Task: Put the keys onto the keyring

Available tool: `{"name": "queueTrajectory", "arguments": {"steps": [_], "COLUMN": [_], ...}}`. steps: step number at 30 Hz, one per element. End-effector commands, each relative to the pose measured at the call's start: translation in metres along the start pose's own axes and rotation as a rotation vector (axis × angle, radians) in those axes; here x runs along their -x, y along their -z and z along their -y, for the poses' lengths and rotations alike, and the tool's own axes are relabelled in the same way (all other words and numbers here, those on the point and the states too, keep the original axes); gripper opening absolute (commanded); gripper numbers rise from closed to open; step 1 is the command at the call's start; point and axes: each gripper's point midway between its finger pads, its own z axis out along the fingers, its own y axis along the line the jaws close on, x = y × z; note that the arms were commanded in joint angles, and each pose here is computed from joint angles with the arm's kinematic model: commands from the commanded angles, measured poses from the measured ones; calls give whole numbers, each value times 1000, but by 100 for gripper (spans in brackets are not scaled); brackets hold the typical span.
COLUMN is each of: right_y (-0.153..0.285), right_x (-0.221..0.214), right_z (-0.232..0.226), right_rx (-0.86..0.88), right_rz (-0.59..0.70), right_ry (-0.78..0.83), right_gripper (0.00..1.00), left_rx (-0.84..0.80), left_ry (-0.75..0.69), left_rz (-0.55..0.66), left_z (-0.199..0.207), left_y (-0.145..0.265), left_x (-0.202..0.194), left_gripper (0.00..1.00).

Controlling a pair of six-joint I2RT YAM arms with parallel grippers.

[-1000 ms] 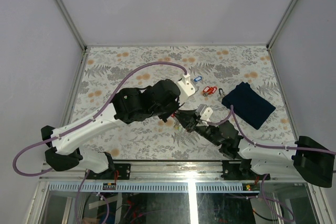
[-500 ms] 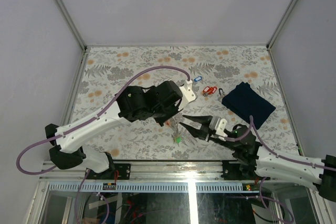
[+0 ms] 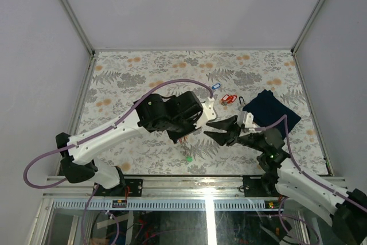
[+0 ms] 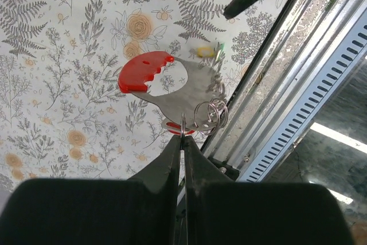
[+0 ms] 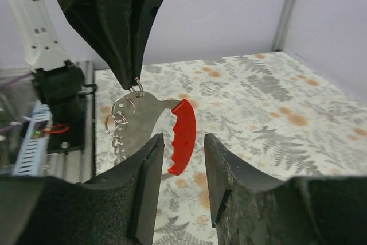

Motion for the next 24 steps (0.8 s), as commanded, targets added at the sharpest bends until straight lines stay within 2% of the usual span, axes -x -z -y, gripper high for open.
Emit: {"name": "queueTrajectory", "arguments": {"steps": [1,4,6,11,14,16,18,24], "right_y": [4,4,-4,-14,-22,-27,-33,-46], "right_x": [43,55,54,58,58,55,50,52], "right_z": [-34,-44,-44,-31,-30,-36,-41,-48], "right_rx": [278,376,403,349,371,423,452,468], "right_rz": [174,255,252,296,289,263,251,273], "right_ry": [-139,-225,-222,-111,-104,-120,-123,-120], "right_gripper": [43,46,47,47,48,55,57,47], "left_rx": [-39,-44,-46,-55,-56,-52,-45,-46], "left_ry": [-62,-94,-116,-166,-192,-203,-208,-222], "left_rz": [28,14,16,42,50,53,56,64], "left_z": [6,7,9,12,13,13,12,13], "left_y": [12,12,14,21,24,25,27,31], "left_x": [4,3,4,6,7,7,8,7], "left_gripper": [0,0,0,0,0,0,0,0]}}
